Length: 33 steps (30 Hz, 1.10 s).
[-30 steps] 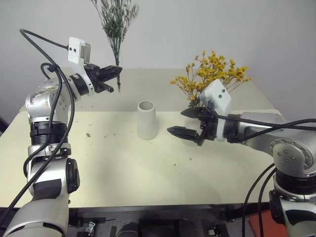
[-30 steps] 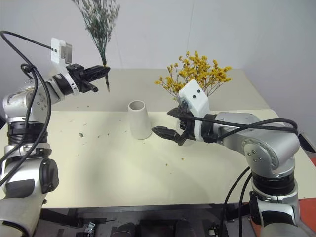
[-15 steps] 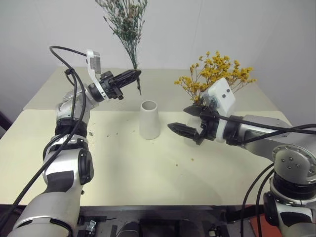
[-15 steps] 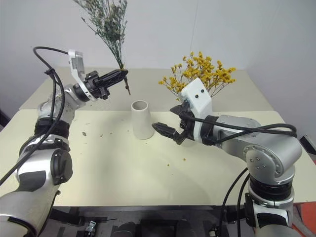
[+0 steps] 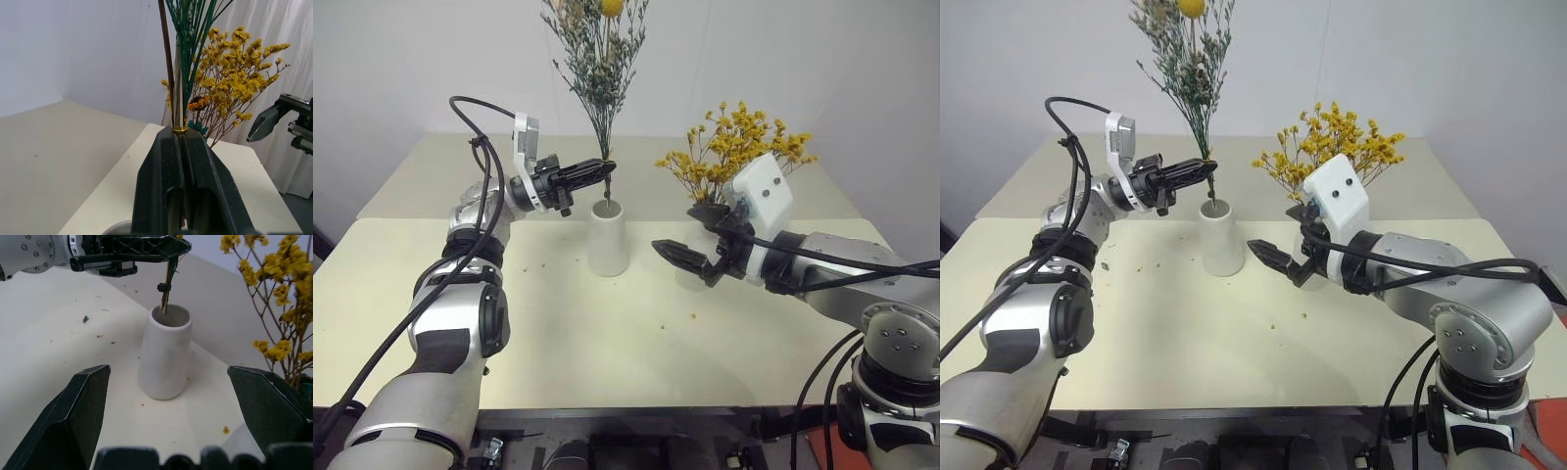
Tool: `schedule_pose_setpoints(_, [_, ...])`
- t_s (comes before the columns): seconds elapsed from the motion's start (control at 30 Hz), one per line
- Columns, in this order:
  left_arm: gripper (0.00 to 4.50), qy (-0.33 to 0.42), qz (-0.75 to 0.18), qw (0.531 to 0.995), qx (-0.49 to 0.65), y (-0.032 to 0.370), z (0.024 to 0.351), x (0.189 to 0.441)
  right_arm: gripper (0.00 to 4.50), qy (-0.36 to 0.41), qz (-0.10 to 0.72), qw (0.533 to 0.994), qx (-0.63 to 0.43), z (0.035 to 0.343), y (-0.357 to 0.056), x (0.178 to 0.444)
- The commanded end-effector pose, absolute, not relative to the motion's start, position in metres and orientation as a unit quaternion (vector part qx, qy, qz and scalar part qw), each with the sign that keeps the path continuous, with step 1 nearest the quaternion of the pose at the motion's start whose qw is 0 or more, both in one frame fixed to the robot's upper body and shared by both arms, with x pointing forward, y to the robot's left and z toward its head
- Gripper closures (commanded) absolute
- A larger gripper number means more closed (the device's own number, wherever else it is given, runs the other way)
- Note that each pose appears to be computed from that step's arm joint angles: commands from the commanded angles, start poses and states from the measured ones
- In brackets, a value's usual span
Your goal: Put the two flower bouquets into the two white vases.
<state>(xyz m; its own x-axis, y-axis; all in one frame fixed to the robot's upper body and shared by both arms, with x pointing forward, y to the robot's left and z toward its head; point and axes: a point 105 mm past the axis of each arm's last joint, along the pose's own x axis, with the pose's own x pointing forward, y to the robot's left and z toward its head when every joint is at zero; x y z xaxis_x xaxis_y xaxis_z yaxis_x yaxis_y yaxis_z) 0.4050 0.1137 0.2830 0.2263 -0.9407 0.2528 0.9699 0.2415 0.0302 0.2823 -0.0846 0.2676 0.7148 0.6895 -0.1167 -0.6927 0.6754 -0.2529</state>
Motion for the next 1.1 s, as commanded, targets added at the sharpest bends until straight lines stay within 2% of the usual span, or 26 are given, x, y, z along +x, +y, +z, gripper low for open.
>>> schedule_pose_setpoints(0.03, [4.49, -0.145, -0.605, 0.782, -0.05, 0.111, 0.306, 0.406, 0.0, -0.011, 0.374, 0.917, -0.143, 0.273, -0.087, 0.277])
schedule_pose_setpoints(0.8, [4.49, -0.11, -0.557, 0.823, -0.022, 0.114, 0.271, 0.42, 0.0, -0.005, 0.375, 0.916, -0.141, 0.268, -0.084, 0.276])
schedule_pose_setpoints(0.9, [3.78, -0.11, -0.555, 0.824, -0.014, 0.113, 0.271, 0.42, 0.0, -0.003, 0.375, 0.916, -0.141, 0.268, -0.084, 0.276])
schedule_pose_setpoints(1.0, [2.89, -0.113, -0.547, 0.83, -0.002, 0.114, 0.271, 0.422, 0.0, -0.001, 0.374, 0.916, -0.141, 0.268, -0.085, 0.277])
schedule_pose_setpoints(1.1, [2.89, -0.119, -0.554, 0.824, -0.013, 0.118, 0.276, 0.419, 0.0, 0.002, 0.374, 0.917, -0.14, 0.267, -0.085, 0.277])
